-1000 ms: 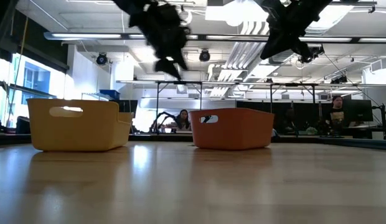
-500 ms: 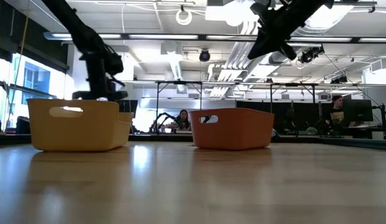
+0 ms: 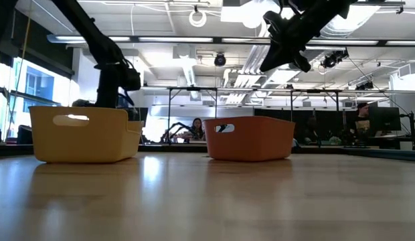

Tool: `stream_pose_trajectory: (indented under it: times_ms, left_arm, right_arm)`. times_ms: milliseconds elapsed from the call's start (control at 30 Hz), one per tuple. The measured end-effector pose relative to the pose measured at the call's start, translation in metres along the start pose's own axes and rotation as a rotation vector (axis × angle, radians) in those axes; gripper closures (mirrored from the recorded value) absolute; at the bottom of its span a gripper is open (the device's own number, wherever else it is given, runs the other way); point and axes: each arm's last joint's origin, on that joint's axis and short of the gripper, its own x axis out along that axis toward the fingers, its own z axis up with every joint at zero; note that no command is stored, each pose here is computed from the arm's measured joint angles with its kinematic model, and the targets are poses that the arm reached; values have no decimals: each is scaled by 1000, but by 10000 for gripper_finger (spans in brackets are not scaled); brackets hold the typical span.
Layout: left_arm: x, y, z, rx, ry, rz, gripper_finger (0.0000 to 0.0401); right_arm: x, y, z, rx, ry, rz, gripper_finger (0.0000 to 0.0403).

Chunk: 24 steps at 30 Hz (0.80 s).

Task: Sort batteries
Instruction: Put the black battery into the orange bin

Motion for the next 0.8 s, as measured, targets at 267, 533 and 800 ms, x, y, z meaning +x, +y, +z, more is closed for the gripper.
stream_pose_trajectory:
  times_ms: [267, 533, 800]
  left_arm:
    - [-21, -3, -10, 69, 36, -80, 227]
    - [-17, 0, -25, -67, 90, 15, 227]
    - [-5, 0, -23, -396, -17, 82, 227]
  right_arm:
    - [-2, -26, 20, 66, -99, -55, 403]
    - [19, -65, 40, 139, -78, 94, 403]
    - [63, -99, 45, 95, 30, 397, 403]
